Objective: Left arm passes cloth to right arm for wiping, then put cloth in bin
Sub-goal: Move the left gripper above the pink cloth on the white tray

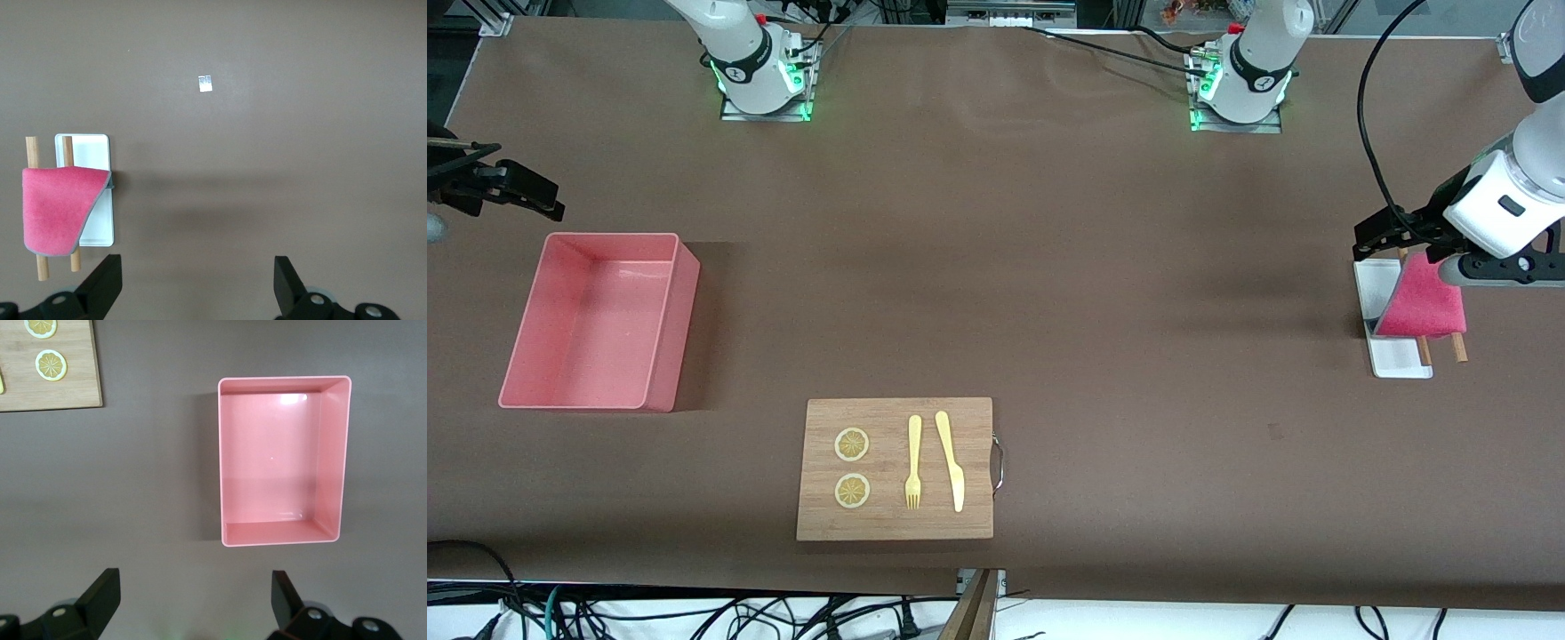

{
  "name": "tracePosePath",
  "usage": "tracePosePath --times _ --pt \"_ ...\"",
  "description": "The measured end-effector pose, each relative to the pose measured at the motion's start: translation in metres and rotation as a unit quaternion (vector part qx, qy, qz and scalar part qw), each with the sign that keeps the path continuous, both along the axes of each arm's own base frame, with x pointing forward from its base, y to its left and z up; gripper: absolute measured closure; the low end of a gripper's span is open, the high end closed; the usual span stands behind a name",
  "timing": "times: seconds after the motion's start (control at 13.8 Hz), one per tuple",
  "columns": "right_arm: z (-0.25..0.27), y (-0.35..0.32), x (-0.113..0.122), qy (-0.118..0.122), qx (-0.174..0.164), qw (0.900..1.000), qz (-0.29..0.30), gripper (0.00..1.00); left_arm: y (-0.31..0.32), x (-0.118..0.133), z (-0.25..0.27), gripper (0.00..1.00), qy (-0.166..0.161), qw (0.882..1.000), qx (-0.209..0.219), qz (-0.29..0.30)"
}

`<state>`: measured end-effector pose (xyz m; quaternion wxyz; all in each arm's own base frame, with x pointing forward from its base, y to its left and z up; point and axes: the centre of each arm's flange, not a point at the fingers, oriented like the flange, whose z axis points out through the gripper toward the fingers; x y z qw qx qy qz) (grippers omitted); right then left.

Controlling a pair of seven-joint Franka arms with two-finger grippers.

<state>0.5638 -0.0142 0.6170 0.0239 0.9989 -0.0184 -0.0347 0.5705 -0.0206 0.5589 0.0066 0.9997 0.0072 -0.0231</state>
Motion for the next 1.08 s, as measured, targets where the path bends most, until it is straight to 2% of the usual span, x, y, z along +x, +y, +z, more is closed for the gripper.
tracePosePath --times 0.43,1.08 --pt "0.0001 -0.0001 0.0001 -0.001 0.000 1.000 0.000 0.00 0.0004 -0.0002 -0.0026 0.00 0.002 1.000 0.000 0.000" --pt "0.0000 -0.0001 0.0002 -0.001 0.001 1.000 0.000 0.00 -0.0009 -0.0023 -0.0096 0.00 0.021 1.000 0.000 -0.002"
